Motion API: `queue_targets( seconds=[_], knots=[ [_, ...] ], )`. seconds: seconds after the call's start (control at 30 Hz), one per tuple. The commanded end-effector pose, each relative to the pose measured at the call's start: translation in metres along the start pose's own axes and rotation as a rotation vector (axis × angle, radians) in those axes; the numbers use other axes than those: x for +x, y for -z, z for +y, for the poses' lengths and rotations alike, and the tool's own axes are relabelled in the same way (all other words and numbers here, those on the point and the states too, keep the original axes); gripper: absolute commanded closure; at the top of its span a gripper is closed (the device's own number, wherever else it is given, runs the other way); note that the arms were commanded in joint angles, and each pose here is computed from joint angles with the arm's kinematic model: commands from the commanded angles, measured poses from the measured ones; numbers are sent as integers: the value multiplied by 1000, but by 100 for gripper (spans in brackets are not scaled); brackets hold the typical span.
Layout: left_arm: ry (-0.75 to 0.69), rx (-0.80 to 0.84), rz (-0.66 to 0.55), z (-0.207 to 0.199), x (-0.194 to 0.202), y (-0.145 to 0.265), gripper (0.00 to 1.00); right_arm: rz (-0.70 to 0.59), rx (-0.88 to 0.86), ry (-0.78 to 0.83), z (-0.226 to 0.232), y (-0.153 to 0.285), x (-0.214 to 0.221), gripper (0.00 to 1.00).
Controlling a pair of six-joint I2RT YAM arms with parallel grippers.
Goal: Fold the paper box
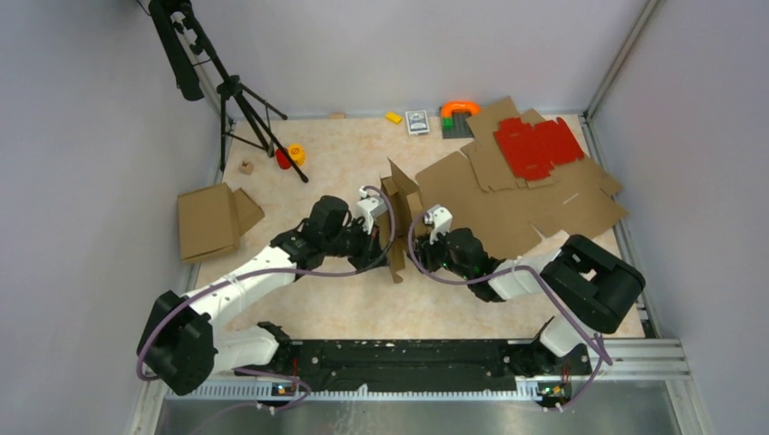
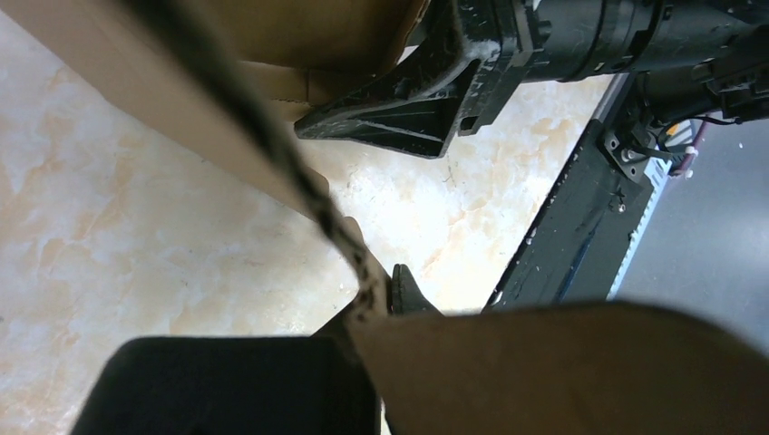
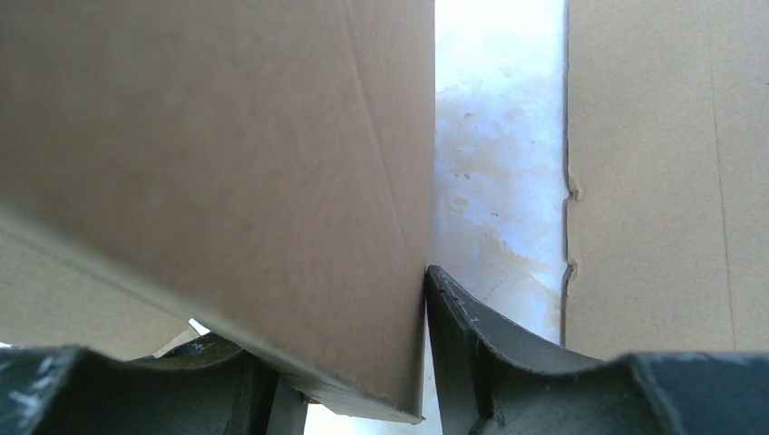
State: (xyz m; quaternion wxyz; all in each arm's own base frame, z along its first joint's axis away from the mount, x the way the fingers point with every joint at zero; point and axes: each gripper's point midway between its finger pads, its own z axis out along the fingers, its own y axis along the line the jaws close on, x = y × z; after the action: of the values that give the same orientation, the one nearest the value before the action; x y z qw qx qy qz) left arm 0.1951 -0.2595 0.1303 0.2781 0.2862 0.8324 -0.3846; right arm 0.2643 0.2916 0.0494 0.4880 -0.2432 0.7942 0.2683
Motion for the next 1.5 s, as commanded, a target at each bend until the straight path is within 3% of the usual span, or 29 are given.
queue_targets(
  seconds=[0.0, 0.27, 0.53, 0.67, 0.73, 0.87, 1.0, 1.03, 1.37, 1.47],
  knots=[
    [82, 157, 167, -28, 38, -1, 100, -42, -42, -2, 11, -7, -13, 55],
    [82, 187, 224, -35, 48, -13, 100, -49, -16, -21, 7, -9, -14, 60],
    [79, 104, 219, -26, 46, -14, 100, -54, 75, -71, -7, -8, -15, 77],
    [82, 78, 209, -23, 43, -13, 100, -28, 150, -109, -18, -8, -9, 93],
    [84, 68, 198, -22, 40, -12, 100, -24, 172, -120, -22, -7, -7, 95],
    [86, 38, 179, -19, 36, -11, 100, -19, 170, -133, -22, -5, -3, 87],
    [89, -22, 165, -11, 34, -8, 100, -23, 192, -137, -26, -1, -1, 64],
    [91, -34, 164, -10, 34, -8, 100, -27, 194, -137, -27, 0, -2, 62],
    [108, -97, 155, -1, 39, -2, 100, -123, 25, -138, -5, 7, -23, 48],
    [128, -98, 137, -1, 39, -4, 100, -120, 43, -147, -8, 6, -24, 52]
  ],
)
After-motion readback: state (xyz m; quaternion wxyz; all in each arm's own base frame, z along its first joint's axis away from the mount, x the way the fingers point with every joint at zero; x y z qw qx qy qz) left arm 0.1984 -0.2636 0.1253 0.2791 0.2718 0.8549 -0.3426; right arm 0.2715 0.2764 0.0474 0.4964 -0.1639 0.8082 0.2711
